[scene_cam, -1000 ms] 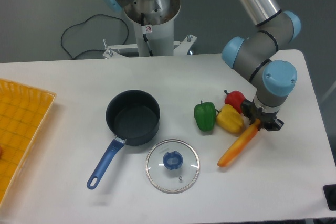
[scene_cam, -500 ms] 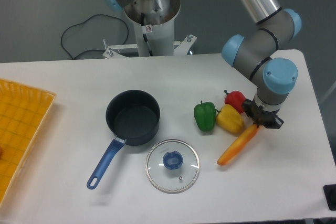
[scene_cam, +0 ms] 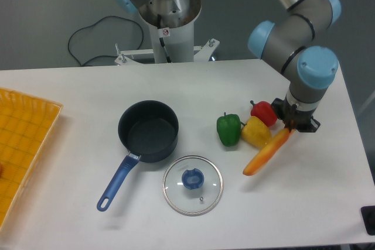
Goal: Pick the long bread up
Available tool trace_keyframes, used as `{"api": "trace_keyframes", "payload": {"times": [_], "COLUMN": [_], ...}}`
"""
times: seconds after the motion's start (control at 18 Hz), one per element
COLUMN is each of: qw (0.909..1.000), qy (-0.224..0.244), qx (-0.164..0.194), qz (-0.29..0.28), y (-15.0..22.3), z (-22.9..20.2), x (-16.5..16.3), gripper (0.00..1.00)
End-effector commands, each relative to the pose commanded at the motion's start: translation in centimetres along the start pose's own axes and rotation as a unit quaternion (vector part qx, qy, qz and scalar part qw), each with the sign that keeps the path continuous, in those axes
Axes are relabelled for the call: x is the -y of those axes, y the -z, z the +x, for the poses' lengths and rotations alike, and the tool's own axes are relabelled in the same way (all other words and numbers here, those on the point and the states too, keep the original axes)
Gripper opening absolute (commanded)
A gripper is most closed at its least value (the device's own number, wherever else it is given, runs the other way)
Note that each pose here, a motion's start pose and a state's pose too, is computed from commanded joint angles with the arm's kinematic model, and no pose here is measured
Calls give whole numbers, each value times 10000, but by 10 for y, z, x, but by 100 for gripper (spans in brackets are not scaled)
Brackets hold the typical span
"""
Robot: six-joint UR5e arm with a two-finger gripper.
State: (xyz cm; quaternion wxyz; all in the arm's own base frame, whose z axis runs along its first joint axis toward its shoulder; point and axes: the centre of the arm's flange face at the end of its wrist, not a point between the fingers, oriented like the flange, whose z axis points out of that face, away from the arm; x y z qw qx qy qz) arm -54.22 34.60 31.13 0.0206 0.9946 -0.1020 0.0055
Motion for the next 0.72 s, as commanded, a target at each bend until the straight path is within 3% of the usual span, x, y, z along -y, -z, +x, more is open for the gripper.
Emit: {"api": "trace_keyframes", "payload": {"times": [0.33,0.72], "qw": [9996,9993], "qy": [-178,-302], "qx": [-124,-195], "qz": [198,132], "y": [38,38], "z": [32,41], "x": [26,40], "gripper": [10,10]}}
